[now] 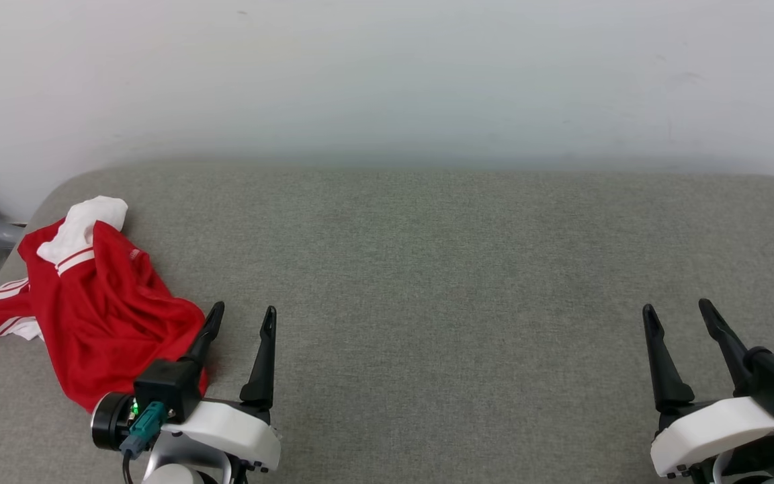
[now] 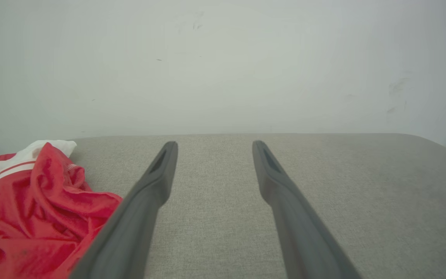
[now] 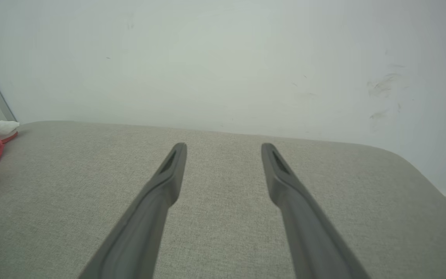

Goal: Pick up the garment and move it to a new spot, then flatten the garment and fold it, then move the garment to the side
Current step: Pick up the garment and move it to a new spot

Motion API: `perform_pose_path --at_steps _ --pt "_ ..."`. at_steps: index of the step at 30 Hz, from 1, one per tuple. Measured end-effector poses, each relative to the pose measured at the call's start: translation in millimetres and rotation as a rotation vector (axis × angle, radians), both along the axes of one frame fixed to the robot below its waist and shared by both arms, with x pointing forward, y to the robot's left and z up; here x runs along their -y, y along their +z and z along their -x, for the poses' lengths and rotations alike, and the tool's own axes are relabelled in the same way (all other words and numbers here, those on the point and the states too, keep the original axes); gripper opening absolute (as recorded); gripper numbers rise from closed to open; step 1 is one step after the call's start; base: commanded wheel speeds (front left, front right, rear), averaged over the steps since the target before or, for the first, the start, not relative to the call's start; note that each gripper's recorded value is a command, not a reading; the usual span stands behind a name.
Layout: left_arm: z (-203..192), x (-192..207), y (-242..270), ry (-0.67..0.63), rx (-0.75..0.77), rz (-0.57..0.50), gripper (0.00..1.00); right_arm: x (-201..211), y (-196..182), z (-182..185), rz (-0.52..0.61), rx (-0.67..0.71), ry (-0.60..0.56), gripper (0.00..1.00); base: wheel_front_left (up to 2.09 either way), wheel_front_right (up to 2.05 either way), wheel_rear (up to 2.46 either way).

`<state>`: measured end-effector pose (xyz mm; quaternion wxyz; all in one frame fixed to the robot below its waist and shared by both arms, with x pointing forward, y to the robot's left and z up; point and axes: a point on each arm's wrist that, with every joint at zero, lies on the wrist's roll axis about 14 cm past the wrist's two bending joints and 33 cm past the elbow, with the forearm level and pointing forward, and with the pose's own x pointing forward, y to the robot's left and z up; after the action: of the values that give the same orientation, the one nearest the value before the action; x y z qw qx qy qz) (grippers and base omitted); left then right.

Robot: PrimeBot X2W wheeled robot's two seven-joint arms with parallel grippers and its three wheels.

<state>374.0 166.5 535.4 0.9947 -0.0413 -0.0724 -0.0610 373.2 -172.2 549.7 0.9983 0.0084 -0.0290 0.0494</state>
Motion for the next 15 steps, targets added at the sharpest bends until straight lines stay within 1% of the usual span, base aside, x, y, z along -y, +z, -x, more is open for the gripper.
perform_pose_path --at_steps 7,15 --pt "3 -10 4 0.03 0.018 -0.006 1.0 -8 5 -5 0.01 0.026 0.023 1.0 0.0 0.0 0.0" --pt "15 -40 6 0.116 0.029 -0.005 1.0 -41 13 -15 0.005 0.062 0.117 1.0 0.0 0.0 0.0"
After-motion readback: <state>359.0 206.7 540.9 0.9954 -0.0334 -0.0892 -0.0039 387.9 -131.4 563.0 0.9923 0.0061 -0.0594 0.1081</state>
